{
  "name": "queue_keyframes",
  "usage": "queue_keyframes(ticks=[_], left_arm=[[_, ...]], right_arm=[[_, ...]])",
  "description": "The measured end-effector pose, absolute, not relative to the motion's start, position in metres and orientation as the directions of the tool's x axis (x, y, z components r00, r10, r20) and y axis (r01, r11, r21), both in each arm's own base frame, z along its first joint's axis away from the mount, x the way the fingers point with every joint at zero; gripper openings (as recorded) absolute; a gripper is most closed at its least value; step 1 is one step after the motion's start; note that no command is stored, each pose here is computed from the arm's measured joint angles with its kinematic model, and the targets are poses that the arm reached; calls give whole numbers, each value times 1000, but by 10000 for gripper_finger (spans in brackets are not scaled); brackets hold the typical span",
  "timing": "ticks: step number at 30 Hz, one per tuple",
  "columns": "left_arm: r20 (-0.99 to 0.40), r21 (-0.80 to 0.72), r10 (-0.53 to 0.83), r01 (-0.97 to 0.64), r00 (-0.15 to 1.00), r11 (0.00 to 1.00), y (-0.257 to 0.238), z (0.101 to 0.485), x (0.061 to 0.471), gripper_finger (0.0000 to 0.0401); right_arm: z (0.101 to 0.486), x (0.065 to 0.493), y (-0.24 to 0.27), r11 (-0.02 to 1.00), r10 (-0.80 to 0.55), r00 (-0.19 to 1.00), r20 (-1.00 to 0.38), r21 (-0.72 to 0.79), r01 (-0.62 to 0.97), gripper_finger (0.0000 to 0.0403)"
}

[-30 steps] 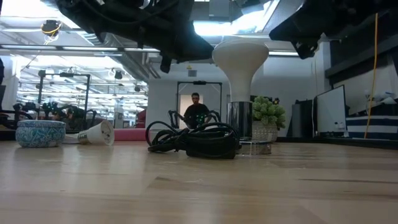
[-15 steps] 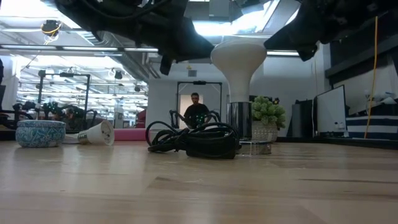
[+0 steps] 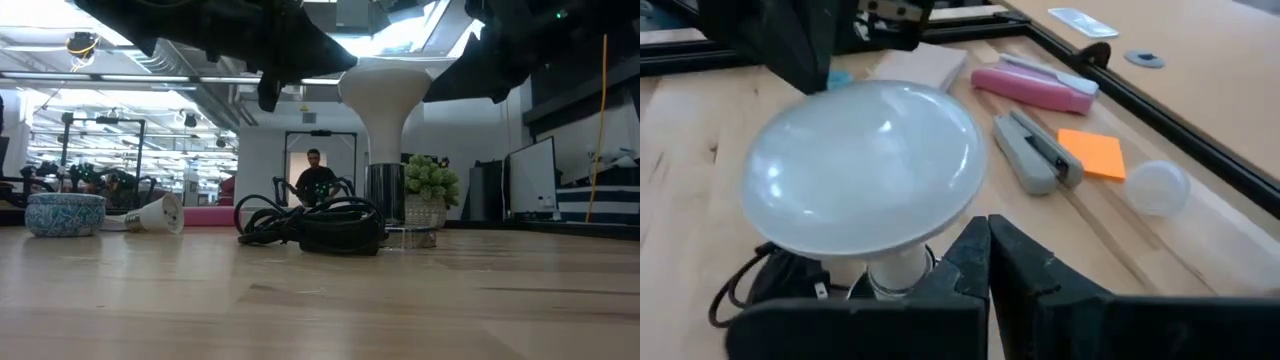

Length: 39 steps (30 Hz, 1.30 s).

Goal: Screw lightbulb
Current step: Remove the lightbulb from the lamp

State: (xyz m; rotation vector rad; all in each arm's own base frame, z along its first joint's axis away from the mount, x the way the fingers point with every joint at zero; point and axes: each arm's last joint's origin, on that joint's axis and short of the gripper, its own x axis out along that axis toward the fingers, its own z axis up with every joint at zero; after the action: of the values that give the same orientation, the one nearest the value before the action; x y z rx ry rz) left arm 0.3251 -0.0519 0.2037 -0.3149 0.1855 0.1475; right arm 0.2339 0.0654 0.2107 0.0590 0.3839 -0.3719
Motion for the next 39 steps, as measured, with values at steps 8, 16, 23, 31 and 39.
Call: queue_keyframes(ticks=[8,16,23,31,39], left_arm=[[-185,-295,108,-160,977,942,-59,205,324,1],[-58,-212,164,-173,985,962,-53,217,326,1],[-45,-188,235,-239,971,953,-36,218,328,1],[-77,-181,289,-298,954,937,-18,215,330,1],[-217,-219,303,-349,928,911,-13,201,328,1]], right_arm=[[210,240,44,900,-420,828,-372,-50,434,5],[219,241,36,895,-443,835,-327,-107,433,5],[241,230,38,959,-271,921,-282,9,285,5],[242,227,57,975,86,948,-306,221,-17,5],[221,232,81,989,42,923,-382,149,16,5]])
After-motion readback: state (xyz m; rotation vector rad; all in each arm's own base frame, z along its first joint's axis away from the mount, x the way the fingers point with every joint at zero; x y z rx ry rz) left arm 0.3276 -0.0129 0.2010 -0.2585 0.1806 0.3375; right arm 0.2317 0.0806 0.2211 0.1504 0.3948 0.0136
